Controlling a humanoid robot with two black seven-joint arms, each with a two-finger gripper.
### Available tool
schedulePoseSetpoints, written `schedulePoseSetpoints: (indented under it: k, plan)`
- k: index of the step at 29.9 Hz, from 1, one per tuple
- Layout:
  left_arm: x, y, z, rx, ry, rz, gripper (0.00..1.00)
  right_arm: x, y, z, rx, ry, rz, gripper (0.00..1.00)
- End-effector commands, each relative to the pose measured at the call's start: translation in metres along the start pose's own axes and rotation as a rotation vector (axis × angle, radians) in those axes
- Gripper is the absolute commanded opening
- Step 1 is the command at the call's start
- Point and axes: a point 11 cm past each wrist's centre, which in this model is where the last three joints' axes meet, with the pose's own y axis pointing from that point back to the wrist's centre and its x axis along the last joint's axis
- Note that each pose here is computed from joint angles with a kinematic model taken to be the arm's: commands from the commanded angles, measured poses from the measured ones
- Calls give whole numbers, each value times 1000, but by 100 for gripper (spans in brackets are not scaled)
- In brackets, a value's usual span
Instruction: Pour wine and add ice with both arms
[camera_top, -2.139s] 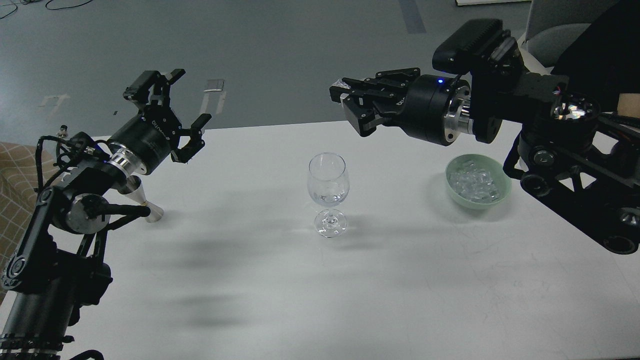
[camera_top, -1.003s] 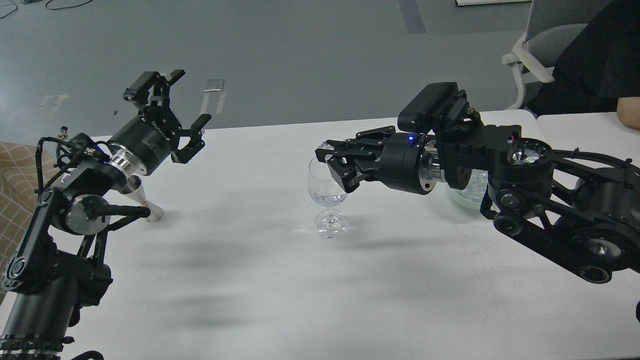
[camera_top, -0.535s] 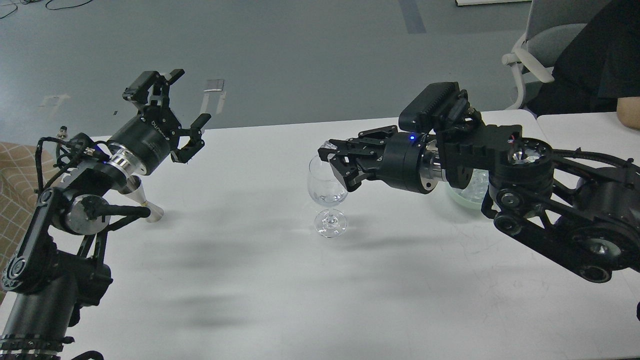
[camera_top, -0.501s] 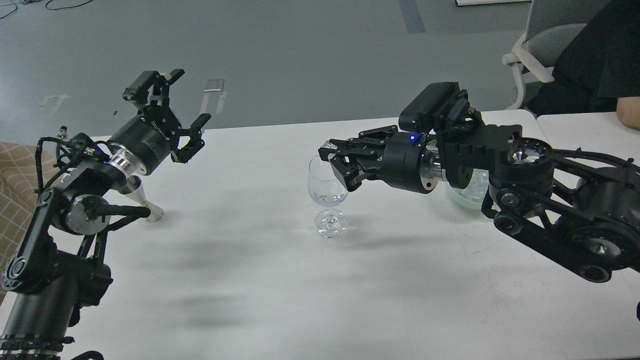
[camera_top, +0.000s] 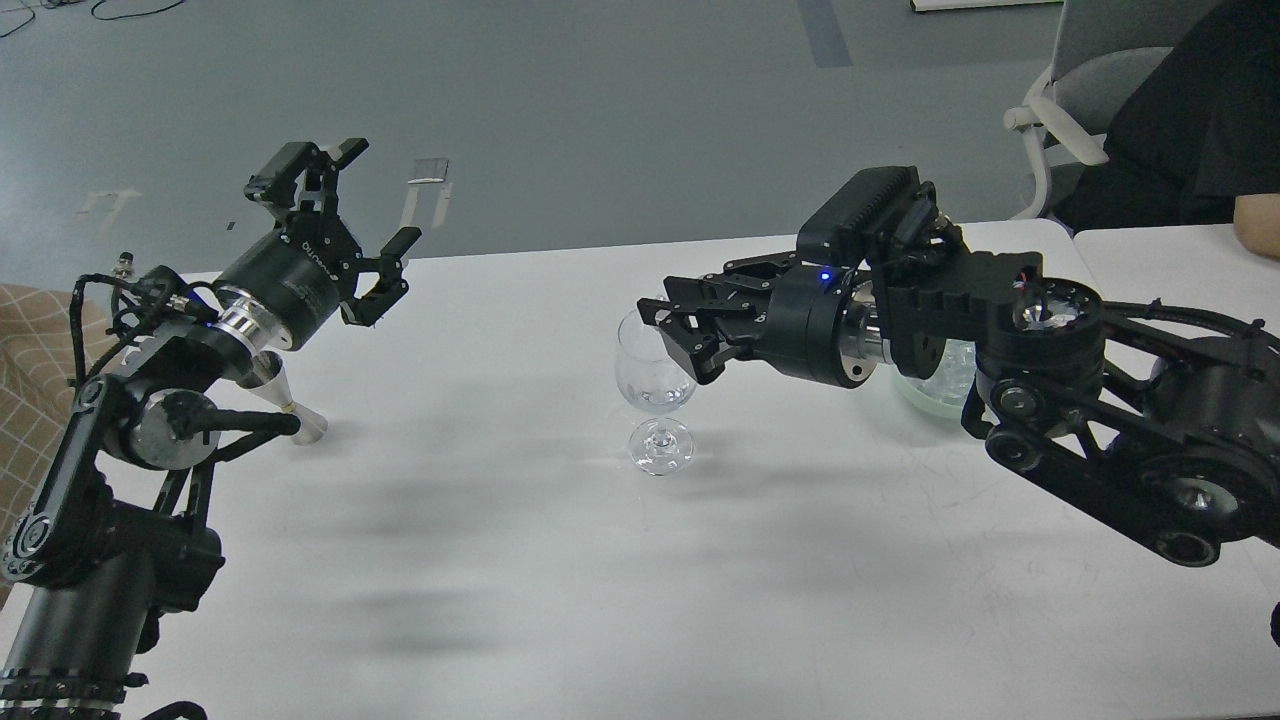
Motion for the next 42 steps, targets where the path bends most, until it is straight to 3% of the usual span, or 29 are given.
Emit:
schedulePoseSetpoints:
  k: [1, 11, 20, 24, 29, 35, 42]
  plan:
    - [0, 0, -1, 2, 1, 1, 98, 0, 0, 0, -2, 0, 0, 42]
    - [0, 0, 0, -1, 1, -1, 98, 7, 1, 2, -13, 3, 17, 42]
    - [1, 0, 0, 1, -1, 1, 98, 86, 24, 32, -91, 32, 195, 44]
    - [2, 0, -1, 3, 1, 4, 98, 133, 48, 74, -173, -63, 317, 61]
    - [3, 0, -1, 5, 3, 8, 98, 178, 80, 129, -243, -260, 449, 97]
    - [5, -2, -3, -2, 26, 15, 98, 186, 103, 184, -289, -502, 536, 100]
    - [13, -7, 6, -67, 49, 51, 98, 165, 94, 208, -230, -758, 576, 100]
